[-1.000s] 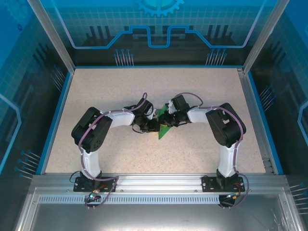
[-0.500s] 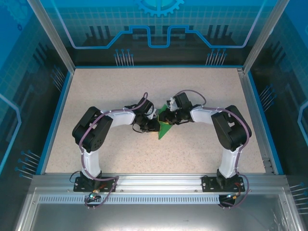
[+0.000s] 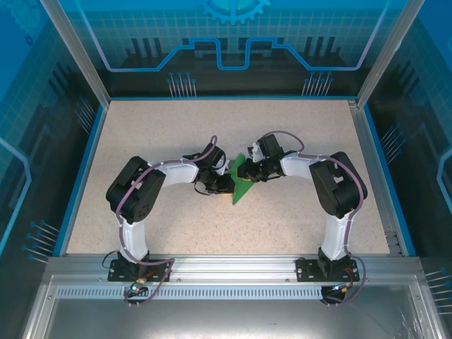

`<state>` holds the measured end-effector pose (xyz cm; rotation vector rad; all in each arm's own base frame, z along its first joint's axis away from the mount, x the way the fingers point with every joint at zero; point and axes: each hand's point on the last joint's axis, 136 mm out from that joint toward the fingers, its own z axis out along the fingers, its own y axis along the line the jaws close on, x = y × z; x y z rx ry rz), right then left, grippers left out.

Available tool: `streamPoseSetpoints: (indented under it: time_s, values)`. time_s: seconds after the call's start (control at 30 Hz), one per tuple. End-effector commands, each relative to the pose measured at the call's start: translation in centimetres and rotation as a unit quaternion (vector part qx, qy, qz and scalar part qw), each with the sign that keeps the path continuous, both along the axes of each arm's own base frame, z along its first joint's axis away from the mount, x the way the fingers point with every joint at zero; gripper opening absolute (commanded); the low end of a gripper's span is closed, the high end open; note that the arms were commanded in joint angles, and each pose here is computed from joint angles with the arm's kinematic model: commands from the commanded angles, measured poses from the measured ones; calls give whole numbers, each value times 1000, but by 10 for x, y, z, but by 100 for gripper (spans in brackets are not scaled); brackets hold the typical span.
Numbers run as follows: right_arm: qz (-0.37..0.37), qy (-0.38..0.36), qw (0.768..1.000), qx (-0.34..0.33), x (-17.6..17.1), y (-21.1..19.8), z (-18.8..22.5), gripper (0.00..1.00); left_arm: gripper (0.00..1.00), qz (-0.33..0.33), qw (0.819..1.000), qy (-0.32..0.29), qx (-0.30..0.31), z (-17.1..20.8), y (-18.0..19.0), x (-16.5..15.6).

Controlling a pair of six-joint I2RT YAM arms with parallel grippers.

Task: Fold a paper plane with a square sheet of paper (pick it up from the middle)
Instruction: Fourth fold the wing at the center of the table.

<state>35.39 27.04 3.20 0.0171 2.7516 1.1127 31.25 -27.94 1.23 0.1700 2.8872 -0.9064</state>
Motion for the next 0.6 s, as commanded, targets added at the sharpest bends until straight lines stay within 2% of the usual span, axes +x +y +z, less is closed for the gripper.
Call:
streamPoseSetpoints:
  time_s: [0.0,0.57]
  values:
    - [9,3,1000,4,6,1,-2,21,17,-13,999,-15,30,-25,-1,4]
    - [29,22,999,-20,1,6,-24,21,13,-18,999,-17,25,-24,-3,4]
